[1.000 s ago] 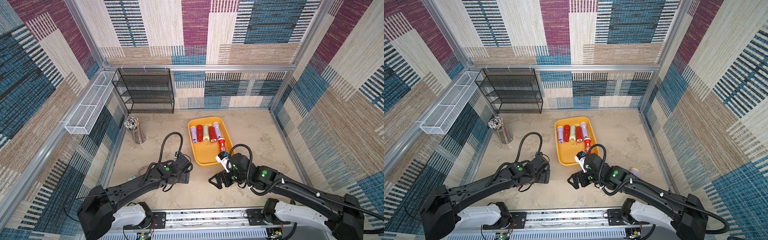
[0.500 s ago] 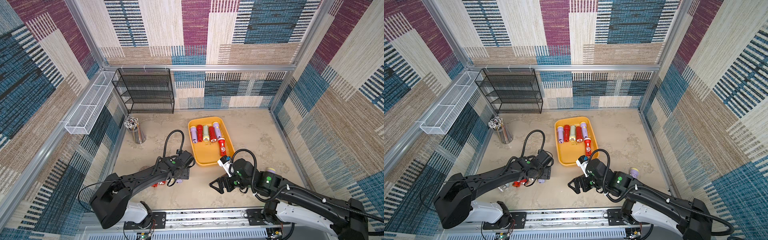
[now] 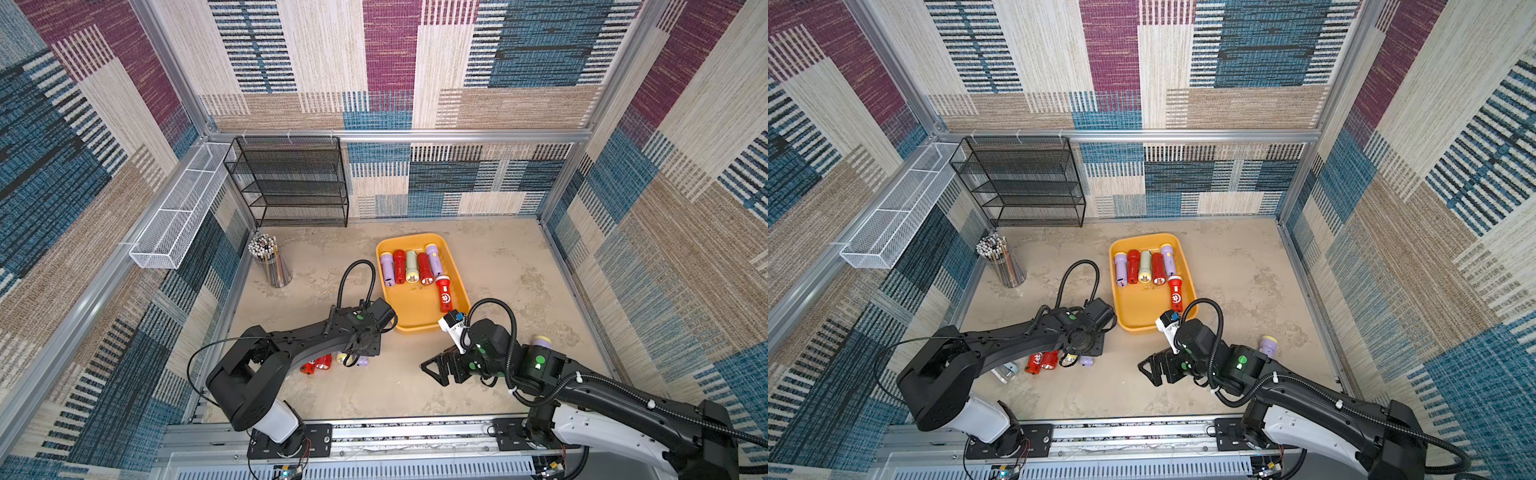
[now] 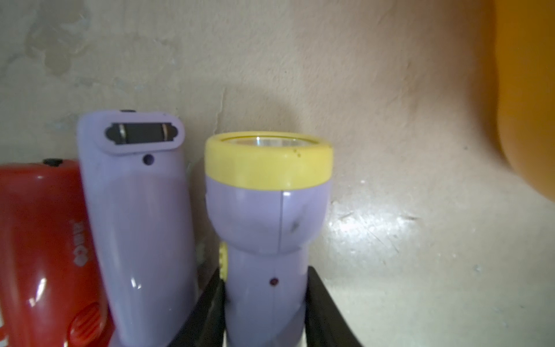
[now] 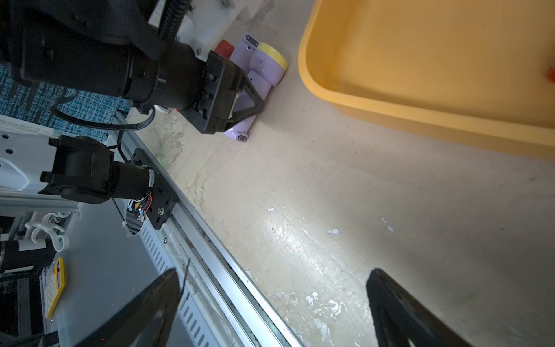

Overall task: Put the flashlights into the storage boxes
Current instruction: Pick up the flashlight from the center of the board, then place the flashlight at the storage box.

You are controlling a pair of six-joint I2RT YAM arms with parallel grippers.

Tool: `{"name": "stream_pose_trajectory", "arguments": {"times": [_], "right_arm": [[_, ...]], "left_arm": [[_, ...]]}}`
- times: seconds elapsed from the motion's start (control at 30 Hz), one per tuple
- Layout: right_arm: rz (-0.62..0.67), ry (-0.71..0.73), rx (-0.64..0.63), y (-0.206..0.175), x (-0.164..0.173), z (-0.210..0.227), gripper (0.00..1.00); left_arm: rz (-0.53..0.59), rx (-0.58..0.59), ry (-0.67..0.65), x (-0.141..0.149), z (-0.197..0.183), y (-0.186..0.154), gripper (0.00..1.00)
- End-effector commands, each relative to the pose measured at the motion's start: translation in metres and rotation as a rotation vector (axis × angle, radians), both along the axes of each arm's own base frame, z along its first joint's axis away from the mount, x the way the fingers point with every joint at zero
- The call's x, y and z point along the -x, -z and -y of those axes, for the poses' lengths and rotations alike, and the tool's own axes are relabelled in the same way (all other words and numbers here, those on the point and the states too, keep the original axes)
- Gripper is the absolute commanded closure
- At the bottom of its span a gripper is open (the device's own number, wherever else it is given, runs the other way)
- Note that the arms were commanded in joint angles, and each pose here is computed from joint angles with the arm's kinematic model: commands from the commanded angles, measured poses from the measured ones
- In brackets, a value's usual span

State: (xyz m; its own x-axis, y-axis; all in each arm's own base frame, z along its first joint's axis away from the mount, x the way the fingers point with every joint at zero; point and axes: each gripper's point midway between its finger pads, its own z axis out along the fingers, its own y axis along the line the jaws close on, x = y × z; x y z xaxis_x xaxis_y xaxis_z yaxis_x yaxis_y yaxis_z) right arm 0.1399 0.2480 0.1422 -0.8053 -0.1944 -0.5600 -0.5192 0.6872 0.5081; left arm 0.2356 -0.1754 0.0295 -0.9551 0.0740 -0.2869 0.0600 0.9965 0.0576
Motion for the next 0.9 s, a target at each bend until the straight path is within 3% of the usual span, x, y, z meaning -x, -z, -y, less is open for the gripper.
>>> {"name": "stream_pose_trajectory", "arguments": {"times": [0.0,0.23,0.57,0.87], "right_arm": [[0.035,0.011,-0.005,-0.008,-0.007,-0.002,0.0],[0.075,0.048,-0.003,-0.022,-0.013,0.004,0.0],[0.125,0.101,0.004,-0.041,-0.021,0.014,0.0],[0.146,0.127,-0.01,-0.054,-0.023,0.018,0.0]], "left_arm": [[-0.017,0.008,-0.026,0.0,0.002,0.009,0.76],[-0.04,0.032,-0.023,0.002,0.008,0.001,0.83],[0.068,0.136,-0.012,-0.009,0.02,-0.068,0.82],[0.159,0.226,0.03,-0.054,0.069,-0.117,0.77]]}}
